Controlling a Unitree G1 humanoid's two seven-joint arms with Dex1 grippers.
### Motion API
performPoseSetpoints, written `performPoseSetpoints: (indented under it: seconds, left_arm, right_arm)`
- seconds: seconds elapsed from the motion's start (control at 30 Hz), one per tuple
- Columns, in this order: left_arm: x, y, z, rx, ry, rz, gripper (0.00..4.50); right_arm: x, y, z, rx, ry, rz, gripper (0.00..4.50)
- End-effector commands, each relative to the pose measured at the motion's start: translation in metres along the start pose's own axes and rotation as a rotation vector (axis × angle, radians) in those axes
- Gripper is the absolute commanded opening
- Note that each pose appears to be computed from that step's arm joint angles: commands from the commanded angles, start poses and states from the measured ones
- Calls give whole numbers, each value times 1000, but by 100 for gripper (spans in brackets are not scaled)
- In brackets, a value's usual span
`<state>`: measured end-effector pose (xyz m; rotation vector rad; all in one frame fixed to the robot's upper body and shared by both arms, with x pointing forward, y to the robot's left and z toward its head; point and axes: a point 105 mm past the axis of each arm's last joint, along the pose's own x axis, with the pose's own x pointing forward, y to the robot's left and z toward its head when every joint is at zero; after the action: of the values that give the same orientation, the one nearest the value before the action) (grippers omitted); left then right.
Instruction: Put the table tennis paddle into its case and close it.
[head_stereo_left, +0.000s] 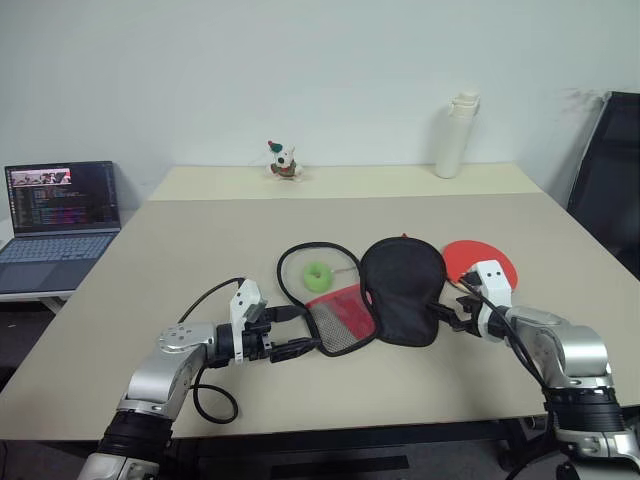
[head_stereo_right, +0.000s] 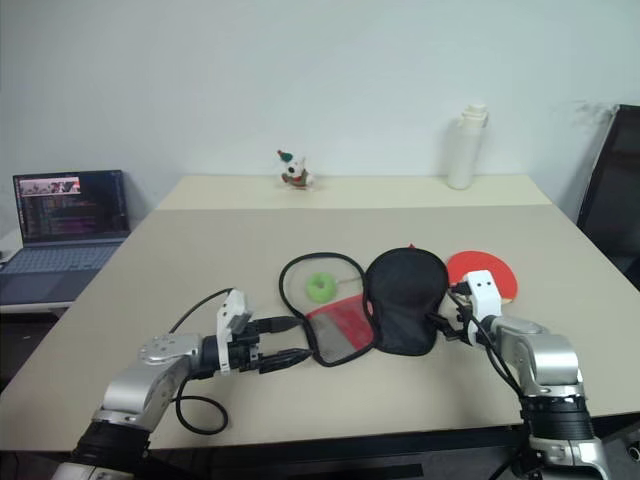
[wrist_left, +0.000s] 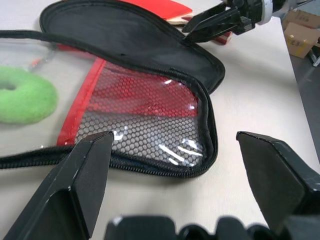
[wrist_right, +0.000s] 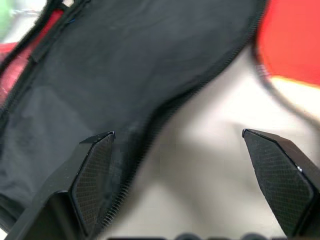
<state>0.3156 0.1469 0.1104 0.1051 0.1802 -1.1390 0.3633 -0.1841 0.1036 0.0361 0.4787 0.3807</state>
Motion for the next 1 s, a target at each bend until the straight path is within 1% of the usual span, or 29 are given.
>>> performPoseSetpoints:
  seconds: [0.03, 0.1, 0.13, 0.17, 0.3, 0.37, 0.4, 0.53, 0.77, 0.9, 1.0]
  left_arm:
    - [-1, 1, 15, 52, -40, -18, 430]
    - [-3, -1, 20, 58, -58, -28, 430]
    - [-3, -2, 23, 61, -65, -33, 430]
    - [-4, -2, 25, 66, -69, -35, 430]
    - [-4, -5, 35, 104, -79, -43, 430]
    - [-2, -10, 45, 125, -95, -53, 430]
    - [-1, -12, 48, 132, -101, -58, 430]
    - [3, -18, 57, 159, -110, -77, 430]
    - [6, -21, 66, 184, -105, -83, 430]
    - [7, -21, 67, 188, -101, -79, 430]
    - [7, -22, 67, 188, -99, -78, 430]
  right_arm:
    - [1, 5, 12, -17, -44, 7, 449]
    - [4, 7, 11, -25, -41, 10, 449]
    - [5, 8, 11, -28, -41, 10, 411]
    - [6, 9, 11, -29, -41, 13, 395]
    - [8, 10, 13, -37, -38, 27, 258]
    - [9, 9, 17, -46, -38, 33, 173]
    - [9, 8, 19, -50, -38, 36, 151]
    - [11, 6, 27, -72, -40, 49, 8]
    - [12, -8, 43, -148, -16, 56, 3]
    - [12, -21, 50, -184, 1, 43, 3]
    - [13, -23, 53, -195, 8, 53, 3]
